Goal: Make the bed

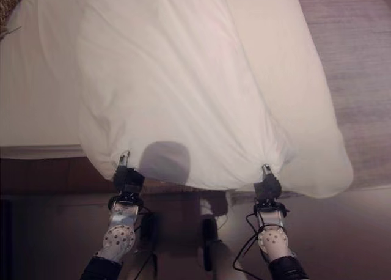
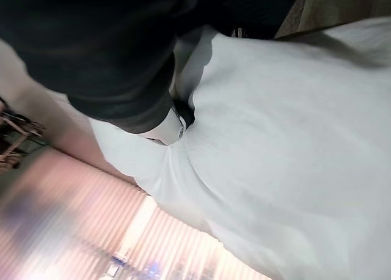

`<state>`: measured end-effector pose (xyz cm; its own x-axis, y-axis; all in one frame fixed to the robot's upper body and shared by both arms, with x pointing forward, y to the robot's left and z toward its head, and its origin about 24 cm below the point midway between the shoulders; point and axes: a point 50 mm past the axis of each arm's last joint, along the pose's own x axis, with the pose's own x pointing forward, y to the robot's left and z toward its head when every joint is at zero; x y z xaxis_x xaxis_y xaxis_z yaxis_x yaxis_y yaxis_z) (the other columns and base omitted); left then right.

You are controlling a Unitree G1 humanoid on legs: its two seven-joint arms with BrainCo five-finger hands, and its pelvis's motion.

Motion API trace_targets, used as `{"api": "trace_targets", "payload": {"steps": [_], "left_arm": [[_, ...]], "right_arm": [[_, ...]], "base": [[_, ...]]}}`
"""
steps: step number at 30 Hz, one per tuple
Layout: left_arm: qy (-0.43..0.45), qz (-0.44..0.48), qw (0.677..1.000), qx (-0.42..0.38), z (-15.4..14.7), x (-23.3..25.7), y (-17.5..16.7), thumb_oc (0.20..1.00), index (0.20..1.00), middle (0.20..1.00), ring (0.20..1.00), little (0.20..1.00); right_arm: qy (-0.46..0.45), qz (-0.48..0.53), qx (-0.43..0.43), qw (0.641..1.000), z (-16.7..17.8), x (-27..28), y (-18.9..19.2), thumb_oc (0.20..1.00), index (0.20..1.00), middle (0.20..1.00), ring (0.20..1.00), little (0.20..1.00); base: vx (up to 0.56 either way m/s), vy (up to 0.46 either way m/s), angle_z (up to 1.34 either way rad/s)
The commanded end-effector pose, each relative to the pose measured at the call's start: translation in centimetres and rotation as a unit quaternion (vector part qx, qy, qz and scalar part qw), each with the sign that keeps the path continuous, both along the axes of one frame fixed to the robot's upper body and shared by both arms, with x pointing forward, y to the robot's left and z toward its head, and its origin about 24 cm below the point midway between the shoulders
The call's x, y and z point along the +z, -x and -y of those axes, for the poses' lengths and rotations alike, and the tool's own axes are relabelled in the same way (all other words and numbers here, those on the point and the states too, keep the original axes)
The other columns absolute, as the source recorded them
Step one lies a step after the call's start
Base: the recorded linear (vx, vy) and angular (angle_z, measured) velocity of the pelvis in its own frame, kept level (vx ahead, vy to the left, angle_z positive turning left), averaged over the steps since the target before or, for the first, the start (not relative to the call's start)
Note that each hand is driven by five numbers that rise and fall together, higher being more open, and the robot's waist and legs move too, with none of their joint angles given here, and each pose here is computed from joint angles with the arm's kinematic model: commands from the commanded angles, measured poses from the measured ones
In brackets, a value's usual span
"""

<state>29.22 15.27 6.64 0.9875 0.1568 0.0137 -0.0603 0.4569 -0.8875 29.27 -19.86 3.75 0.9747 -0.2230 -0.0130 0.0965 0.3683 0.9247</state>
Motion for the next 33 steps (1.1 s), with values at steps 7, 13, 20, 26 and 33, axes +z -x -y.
{"api": "trace_targets", "payload": {"steps": [7,13,20,26,33], "left_arm": [[-0.062,0.045,0.997,0.005,-0.8,1.3,0.7,0.200,0.200,0.200,0.200,0.200],[-0.057,0.015,0.997,0.047,-1.7,0.5,0.8,0.200,0.200,0.200,0.200,0.200],[-0.032,-0.020,0.996,0.084,-2.5,-0.6,0.9,0.200,0.200,0.200,0.200,0.200],[-0.044,-0.023,0.995,0.082,-2.3,-0.2,0.2,0.200,0.200,0.200,0.200,0.200],[-0.099,0.078,0.987,0.095,-3.3,6.9,-2.8,0.200,0.200,0.200,0.200,0.200]], "right_arm": [[0.015,-0.001,-0.011,1.000,0.6,-0.8,1.4,0.200,0.200,0.200,0.200,0.200],[0.015,-0.032,-0.032,0.999,1.2,-2.1,2.1,0.200,0.200,0.200,0.200,0.200],[0.028,-0.048,-0.051,0.997,2.2,-2.0,2.0,0.200,0.200,0.200,0.200,0.200],[0.063,-0.030,-0.064,0.996,3.1,-0.3,1.3,0.200,0.200,0.200,0.200,0.200],[0.125,0.089,-0.038,0.987,1.3,7.9,-2.2,0.200,0.200,0.200,0.200,0.200]], "base": [[0.09,0.546,-0.28],[-0.02,0.122,0.10],[-0.02,-0.194,0.16],[0.02,-0.100,0.23],[0.01,0.050,0.02]]}}
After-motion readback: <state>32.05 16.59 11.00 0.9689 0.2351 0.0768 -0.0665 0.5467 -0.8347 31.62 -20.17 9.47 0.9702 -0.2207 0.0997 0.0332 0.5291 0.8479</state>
